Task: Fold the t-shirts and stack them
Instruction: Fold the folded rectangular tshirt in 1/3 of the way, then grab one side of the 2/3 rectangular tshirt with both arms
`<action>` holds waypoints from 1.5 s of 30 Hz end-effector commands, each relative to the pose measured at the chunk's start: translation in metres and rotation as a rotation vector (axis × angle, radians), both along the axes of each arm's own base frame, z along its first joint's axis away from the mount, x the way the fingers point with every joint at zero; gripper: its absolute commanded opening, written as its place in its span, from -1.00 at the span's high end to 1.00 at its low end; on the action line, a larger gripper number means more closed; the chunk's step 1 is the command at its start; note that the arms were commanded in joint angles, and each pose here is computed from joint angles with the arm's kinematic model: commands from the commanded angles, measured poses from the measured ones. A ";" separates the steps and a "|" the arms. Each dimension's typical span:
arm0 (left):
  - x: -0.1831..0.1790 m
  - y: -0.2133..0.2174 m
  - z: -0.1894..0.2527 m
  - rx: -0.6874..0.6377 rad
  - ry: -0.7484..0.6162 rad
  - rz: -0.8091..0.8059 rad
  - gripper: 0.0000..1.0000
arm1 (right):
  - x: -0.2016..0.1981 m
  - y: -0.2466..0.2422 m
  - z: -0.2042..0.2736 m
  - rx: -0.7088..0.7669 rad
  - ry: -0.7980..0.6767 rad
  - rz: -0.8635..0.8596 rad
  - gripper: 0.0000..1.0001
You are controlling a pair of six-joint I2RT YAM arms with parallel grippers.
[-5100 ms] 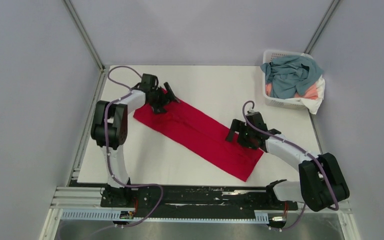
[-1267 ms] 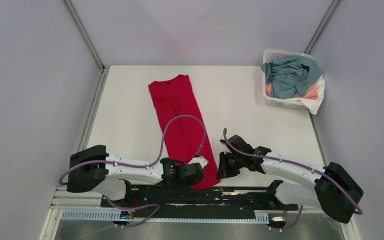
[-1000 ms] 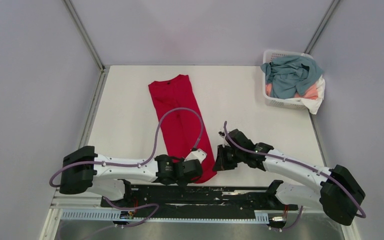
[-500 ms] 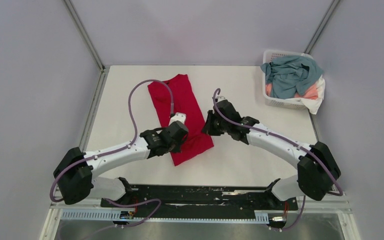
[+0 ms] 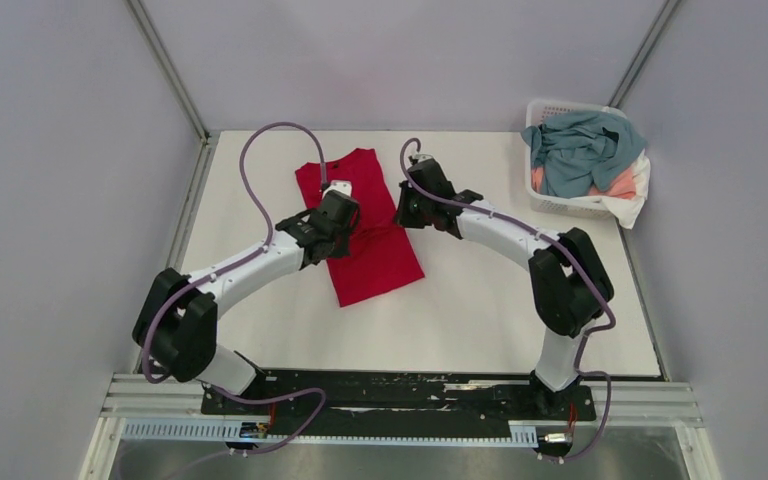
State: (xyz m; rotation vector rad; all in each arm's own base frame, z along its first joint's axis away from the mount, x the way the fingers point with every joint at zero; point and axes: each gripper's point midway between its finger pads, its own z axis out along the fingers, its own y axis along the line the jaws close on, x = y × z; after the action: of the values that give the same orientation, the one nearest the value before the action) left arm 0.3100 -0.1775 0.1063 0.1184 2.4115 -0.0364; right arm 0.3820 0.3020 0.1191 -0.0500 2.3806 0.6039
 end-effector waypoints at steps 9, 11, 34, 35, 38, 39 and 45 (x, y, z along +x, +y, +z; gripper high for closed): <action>0.068 0.012 -0.020 0.022 0.039 0.036 0.95 | 0.070 0.012 -0.007 0.023 -0.048 0.009 0.99; 0.074 0.014 -0.024 0.021 0.052 0.036 0.76 | 0.074 0.014 -0.018 0.038 -0.017 0.017 0.88; -0.071 -0.053 -0.033 -0.213 0.084 -0.290 -0.95 | -0.069 -0.049 -0.030 0.134 0.204 0.028 -0.95; -0.073 -0.048 -0.041 -0.196 0.094 -0.273 -0.88 | -0.073 -0.049 -0.033 0.137 0.216 0.032 -0.92; -0.073 -0.041 -0.054 -0.155 0.113 -0.246 -0.73 | -0.077 -0.047 -0.039 0.141 0.234 0.043 -0.81; -0.072 -0.042 -0.056 -0.149 0.115 -0.248 -0.66 | -0.076 -0.045 -0.039 0.142 0.233 0.046 -0.78; -0.070 -0.042 -0.074 -0.109 0.152 -0.256 -0.47 | -0.074 -0.040 -0.054 0.137 0.268 0.045 -0.60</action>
State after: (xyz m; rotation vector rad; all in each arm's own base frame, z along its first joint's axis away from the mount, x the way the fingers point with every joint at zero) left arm 0.2270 -0.2100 0.0298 0.4009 2.5576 -0.2932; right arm 0.2998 0.2480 0.0631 0.0370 2.6160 0.7821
